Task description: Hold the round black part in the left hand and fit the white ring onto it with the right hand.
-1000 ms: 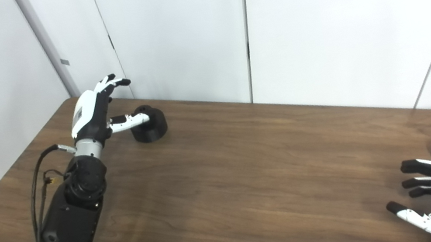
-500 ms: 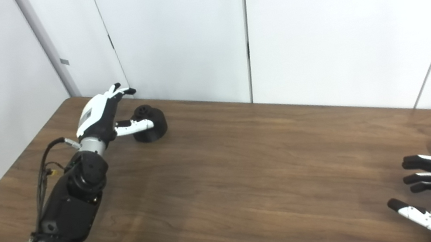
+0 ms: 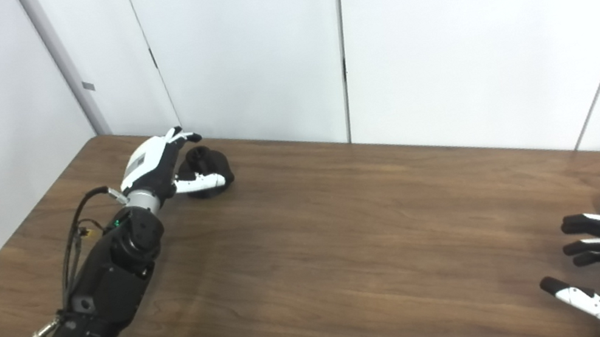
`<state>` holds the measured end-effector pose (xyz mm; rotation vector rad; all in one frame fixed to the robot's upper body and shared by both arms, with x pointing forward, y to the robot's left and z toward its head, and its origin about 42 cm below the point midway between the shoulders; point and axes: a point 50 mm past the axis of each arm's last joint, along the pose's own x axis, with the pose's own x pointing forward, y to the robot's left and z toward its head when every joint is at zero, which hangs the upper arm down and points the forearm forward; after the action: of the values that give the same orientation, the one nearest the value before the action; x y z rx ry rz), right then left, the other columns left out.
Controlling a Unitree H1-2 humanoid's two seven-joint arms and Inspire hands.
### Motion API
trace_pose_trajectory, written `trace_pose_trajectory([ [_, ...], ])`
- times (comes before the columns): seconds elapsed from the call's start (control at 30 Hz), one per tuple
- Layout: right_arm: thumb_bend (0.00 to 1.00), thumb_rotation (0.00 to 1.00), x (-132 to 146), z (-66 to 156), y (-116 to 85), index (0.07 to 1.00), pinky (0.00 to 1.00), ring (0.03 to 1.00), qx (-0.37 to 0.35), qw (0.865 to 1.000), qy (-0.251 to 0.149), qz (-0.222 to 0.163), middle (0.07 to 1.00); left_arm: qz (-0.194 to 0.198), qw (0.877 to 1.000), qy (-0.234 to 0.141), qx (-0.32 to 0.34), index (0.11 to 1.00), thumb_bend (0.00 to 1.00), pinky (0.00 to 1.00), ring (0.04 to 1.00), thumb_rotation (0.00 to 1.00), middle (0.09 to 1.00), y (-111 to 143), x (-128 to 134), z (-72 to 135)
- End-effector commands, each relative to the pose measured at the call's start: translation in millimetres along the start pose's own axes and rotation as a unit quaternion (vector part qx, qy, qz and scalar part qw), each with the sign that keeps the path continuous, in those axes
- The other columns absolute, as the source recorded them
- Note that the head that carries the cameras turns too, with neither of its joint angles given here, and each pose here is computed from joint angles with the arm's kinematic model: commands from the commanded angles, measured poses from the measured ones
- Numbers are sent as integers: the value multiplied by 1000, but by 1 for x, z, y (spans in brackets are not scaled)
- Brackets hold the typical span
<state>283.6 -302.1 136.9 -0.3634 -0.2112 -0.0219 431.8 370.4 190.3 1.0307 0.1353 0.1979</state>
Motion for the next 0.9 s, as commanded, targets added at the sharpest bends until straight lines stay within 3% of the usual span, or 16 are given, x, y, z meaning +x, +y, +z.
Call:
trace_pose_trajectory([
  [0.0,657,0,9,15,-9,675,531,591,-9,999,-34,-9,692,56,998,-23,19,842,1000,922,1000,471,1000,39,17,15],
  [0.87,667,0,5,11,-13,672,535,595,-16,999,-32,-2,696,66,997,-1,39,843,1000,891,1000,460,1000,42,24,1],
])
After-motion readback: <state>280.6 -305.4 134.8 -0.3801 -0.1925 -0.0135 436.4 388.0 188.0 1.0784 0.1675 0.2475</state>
